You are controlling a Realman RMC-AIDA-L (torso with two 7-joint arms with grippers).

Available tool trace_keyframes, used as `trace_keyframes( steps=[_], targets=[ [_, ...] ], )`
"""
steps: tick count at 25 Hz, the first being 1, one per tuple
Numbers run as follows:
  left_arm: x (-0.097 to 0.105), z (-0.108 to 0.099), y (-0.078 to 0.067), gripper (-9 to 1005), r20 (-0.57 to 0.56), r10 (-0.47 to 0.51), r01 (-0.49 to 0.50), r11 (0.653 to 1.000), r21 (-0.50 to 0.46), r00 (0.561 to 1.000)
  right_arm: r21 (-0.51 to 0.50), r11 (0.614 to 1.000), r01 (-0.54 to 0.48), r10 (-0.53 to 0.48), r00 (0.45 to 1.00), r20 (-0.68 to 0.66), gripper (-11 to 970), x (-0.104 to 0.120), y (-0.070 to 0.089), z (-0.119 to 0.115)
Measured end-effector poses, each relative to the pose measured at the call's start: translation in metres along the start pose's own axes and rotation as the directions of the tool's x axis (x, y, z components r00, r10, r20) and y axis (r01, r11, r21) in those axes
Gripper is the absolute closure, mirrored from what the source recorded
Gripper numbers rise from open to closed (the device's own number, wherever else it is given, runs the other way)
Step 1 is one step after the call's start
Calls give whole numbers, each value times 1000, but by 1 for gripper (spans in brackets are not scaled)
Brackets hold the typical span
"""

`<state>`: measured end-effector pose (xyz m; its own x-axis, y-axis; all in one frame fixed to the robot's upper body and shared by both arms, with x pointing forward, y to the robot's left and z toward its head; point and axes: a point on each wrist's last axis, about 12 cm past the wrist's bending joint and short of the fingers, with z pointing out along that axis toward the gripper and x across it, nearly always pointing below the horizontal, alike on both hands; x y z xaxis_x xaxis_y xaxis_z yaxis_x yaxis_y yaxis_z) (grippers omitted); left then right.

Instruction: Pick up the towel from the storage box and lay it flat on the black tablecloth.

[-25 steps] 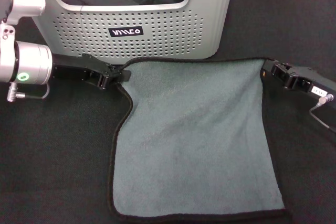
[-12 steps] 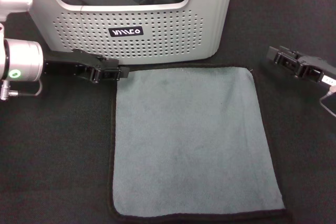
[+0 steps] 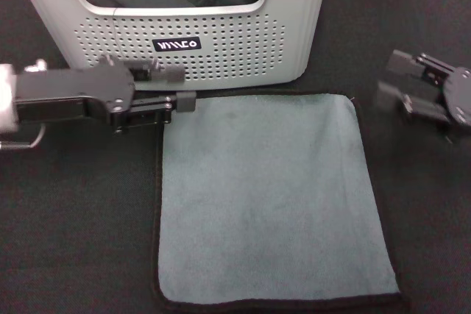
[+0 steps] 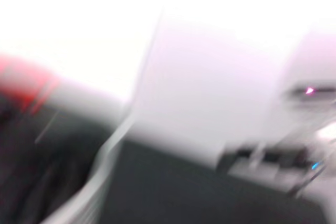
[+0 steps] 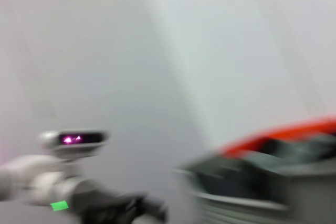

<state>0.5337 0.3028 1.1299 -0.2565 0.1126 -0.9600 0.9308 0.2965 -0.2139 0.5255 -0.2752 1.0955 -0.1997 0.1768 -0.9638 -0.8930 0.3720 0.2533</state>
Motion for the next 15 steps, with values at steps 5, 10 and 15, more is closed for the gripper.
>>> trace_keyframes(
  steps=[5,10,15],
  targets=[
    [-9,-15,-32,450,262,208,-244,963,115,943,-288,950,116,-109,993,40,191,-19,35,4],
    [-9,-14,-35,450,237,208,-256,947,192,949,-347,929,127,-128,992,20,110,-22,48,33],
    [-13,-13,-34,450,204,196,-243,941,236,959,-369,924,101,-115,993,-16,73,-22,44,48]
  ],
)
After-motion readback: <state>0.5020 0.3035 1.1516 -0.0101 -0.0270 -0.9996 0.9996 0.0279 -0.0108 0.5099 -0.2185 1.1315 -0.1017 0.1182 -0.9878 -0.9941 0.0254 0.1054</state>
